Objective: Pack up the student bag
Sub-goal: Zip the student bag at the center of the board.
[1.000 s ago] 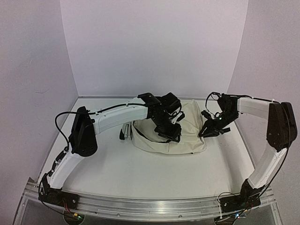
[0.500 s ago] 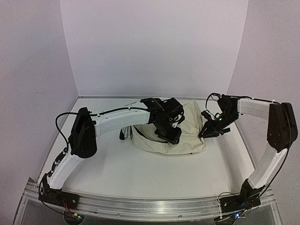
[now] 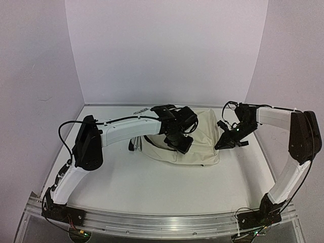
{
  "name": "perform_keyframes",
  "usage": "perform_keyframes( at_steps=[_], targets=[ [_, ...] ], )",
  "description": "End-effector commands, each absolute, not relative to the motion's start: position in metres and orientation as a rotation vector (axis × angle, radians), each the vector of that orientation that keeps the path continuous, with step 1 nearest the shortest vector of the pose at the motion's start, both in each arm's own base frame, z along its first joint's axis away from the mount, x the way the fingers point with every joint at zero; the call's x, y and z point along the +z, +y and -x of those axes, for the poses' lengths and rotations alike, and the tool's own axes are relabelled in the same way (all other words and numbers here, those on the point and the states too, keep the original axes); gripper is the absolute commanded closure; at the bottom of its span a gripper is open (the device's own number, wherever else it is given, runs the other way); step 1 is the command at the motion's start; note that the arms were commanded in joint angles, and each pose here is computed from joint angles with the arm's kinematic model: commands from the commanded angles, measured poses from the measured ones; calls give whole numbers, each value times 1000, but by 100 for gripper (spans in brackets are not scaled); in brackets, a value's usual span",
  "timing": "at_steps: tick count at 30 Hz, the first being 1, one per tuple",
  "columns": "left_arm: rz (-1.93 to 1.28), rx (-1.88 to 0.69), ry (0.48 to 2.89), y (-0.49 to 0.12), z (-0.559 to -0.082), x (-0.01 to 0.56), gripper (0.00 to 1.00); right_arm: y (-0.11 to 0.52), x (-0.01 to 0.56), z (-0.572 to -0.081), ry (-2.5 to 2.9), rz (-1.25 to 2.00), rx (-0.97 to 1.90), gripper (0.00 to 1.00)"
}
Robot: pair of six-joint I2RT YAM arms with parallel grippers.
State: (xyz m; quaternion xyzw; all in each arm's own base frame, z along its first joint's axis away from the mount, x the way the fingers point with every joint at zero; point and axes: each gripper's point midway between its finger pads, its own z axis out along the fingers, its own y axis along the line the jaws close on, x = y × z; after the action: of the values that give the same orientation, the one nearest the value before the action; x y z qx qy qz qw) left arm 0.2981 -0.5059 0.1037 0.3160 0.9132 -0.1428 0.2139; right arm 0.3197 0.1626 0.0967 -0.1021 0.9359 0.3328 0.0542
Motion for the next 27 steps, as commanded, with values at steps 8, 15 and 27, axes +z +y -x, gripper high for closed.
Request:
perform_keyframes(
  at_steps=[8,15,27],
  targets=[
    [-744,-269,2435,-477,-322,159,58,163,108,-317,2816,322,991,100],
    [-696,-189,2449,-465,-326,158,55,165,110,-317,2810,319,1008,100],
    [-761,-309,2477,-488,-319,143,55,166,113,-317,2801,322,1020,100]
  ],
)
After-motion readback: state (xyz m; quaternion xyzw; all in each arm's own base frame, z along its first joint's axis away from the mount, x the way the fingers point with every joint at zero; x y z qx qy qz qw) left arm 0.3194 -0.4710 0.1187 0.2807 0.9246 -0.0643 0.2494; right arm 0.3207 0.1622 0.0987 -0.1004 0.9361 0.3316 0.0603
